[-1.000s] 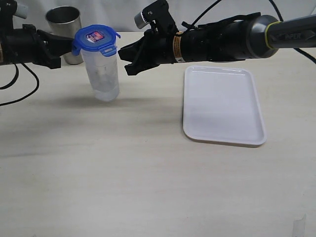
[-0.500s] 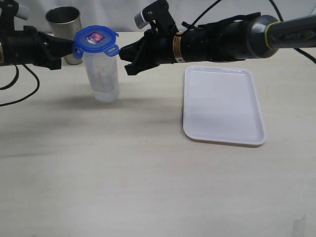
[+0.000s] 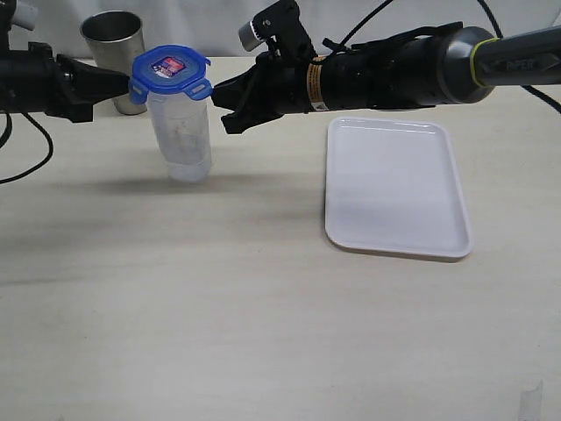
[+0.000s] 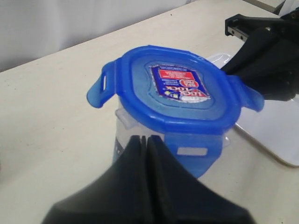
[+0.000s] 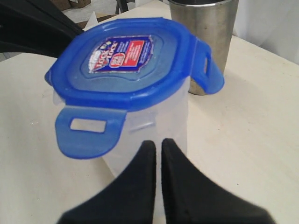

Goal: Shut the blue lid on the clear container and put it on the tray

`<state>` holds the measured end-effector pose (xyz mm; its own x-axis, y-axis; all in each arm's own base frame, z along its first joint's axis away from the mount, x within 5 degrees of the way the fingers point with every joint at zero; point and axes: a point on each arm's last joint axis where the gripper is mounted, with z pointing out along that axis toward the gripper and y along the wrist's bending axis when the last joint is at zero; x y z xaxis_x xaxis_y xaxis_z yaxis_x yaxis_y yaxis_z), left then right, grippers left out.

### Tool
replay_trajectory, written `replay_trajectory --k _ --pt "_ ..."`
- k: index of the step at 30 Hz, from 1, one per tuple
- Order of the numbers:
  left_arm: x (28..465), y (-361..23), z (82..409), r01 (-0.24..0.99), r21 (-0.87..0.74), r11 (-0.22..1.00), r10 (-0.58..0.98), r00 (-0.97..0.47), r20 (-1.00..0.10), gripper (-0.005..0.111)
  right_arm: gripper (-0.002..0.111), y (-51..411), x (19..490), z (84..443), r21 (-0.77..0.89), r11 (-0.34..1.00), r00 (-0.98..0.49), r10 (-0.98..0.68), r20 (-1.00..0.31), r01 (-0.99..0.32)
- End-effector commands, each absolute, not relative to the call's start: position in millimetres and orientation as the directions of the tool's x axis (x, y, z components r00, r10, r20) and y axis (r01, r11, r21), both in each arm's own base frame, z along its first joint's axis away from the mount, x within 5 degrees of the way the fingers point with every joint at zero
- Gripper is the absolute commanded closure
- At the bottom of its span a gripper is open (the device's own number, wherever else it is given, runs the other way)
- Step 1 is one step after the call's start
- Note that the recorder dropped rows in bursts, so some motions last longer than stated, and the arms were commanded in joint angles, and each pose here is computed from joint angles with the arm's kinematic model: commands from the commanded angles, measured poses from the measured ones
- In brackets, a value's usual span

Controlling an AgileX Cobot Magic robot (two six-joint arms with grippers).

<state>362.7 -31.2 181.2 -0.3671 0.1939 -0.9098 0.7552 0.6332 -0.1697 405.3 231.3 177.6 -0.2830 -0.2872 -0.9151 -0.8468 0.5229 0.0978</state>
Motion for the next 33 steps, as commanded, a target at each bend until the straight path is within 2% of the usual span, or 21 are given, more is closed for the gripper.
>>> replay_trajectory --k 1,33 --pt "360.8 -31.1 184.0 0.764 -0.174 0.622 0.19 -0.363 -0.912 0.107 0.104 231.0 406.0 180.5 0.096 0.528 -0.282 -0.283 -0.917 -0.844" --pt "353.7 -36.7 186.7 0.822 -0.192 0.536 0.193 -0.34 -0.92 0.107 0.104 231.0 406.0 180.5 0.098 0.528 -0.284 -0.282 -0.916 -0.843"
